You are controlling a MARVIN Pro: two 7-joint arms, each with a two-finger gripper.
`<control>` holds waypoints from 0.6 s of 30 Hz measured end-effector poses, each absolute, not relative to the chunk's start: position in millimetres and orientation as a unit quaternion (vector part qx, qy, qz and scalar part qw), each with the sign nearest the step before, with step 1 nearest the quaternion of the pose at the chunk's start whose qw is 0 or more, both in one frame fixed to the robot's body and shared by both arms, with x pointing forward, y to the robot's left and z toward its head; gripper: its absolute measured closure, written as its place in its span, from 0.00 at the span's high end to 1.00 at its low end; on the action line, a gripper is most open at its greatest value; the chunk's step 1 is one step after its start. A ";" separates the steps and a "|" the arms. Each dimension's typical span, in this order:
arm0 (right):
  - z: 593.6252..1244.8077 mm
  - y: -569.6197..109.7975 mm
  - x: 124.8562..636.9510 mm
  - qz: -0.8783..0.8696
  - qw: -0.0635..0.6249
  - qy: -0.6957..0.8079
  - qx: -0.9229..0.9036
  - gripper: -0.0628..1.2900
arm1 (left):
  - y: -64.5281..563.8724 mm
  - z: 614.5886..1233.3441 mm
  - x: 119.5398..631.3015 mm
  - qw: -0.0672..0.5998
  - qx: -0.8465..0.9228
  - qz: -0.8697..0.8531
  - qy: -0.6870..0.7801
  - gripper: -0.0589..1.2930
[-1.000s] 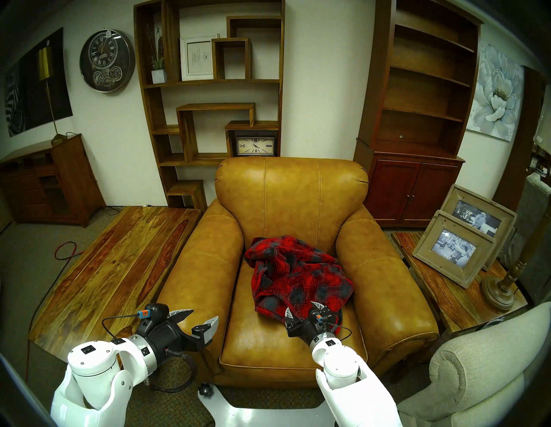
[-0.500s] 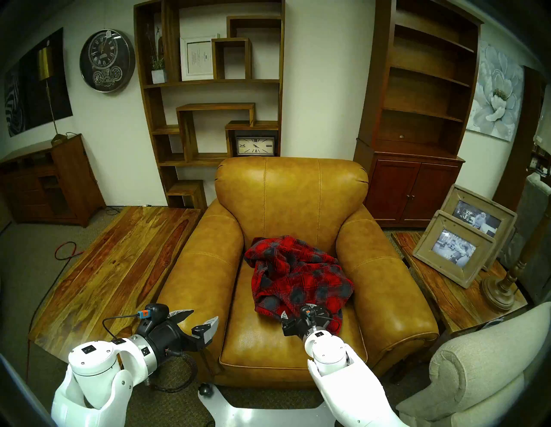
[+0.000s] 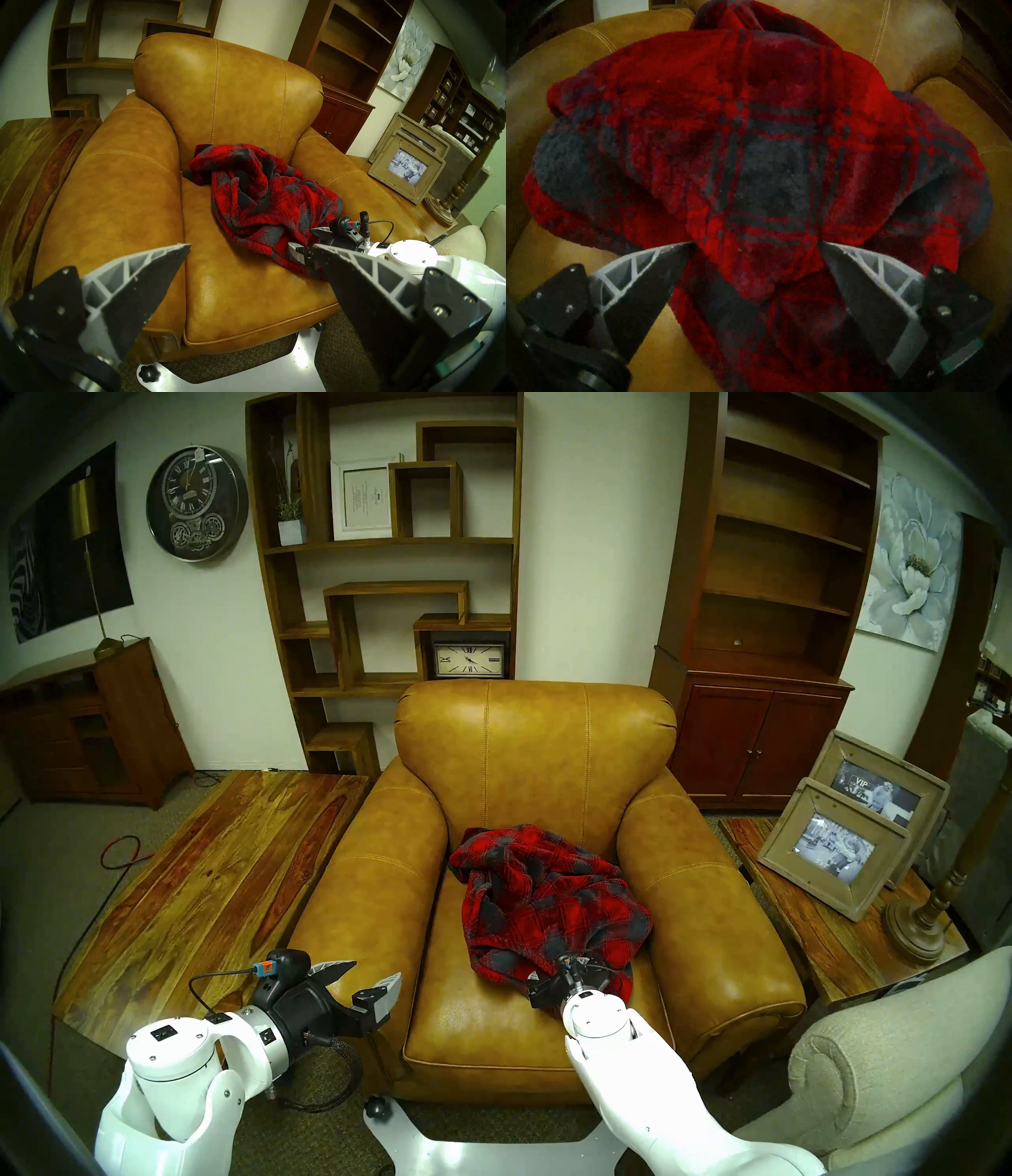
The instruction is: Move the blanket from sofa and drape it over the sofa arm
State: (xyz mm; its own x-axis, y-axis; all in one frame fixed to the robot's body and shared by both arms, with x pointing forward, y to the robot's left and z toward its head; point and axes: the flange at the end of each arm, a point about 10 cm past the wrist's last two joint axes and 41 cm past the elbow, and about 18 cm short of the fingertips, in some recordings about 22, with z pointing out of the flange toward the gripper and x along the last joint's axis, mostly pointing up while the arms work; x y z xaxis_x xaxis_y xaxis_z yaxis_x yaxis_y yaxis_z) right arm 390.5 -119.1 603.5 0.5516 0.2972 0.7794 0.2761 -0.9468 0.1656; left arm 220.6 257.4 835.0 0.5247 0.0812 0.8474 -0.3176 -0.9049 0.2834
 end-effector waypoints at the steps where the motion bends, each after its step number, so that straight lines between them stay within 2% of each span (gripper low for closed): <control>1: 602.1 -119.3 391.9 0.441 0.014 0.164 0.882 0.96 | 257.4 835.1 220.7 0.207 0.848 0.483 -0.070 0.97; 3: 598.9 -120.0 394.4 0.435 0.018 0.167 0.885 0.96 | 257.4 835.1 220.8 0.207 0.848 0.483 -0.070 0.97; 5: 595.1 -120.5 395.4 0.429 0.022 0.174 0.886 0.87 | 257.3 835.2 220.9 0.207 0.848 0.483 -0.070 0.97; 7: 589.9 -120.3 394.2 0.423 0.025 0.182 0.887 0.50 | 257.3 835.2 221.0 0.207 0.848 0.483 -0.070 0.97; 8: 585.4 -120.6 392.0 0.420 0.027 0.187 0.888 0.21 | 257.3 835.3 221.0 0.208 0.848 0.483 -0.070 0.97; 9: 582.4 -121.1 390.2 0.418 0.027 0.188 0.888 0.04 | 257.3 835.3 221.0 0.208 0.848 0.483 -0.070 0.97; 13: 574.2 -126.8 387.7 0.423 0.026 0.177 0.888 0.03 | 257.1 835.5 221.0 0.208 0.848 0.483 -0.070 0.97; 18: 592.9 -147.1 412.3 0.459 0.033 0.134 0.878 0.03 | 257.1 835.5 221.0 0.208 0.847 0.483 -0.070 0.97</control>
State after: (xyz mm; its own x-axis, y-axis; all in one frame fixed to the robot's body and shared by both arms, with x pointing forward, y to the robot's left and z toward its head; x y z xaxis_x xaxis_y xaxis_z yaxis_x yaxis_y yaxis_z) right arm 412.3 -147.1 592.9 0.5423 0.2657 0.7970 0.2058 -0.9618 0.1806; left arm 221.0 257.1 835.5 0.5230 0.0819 0.8484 -0.3208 -0.9033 0.2849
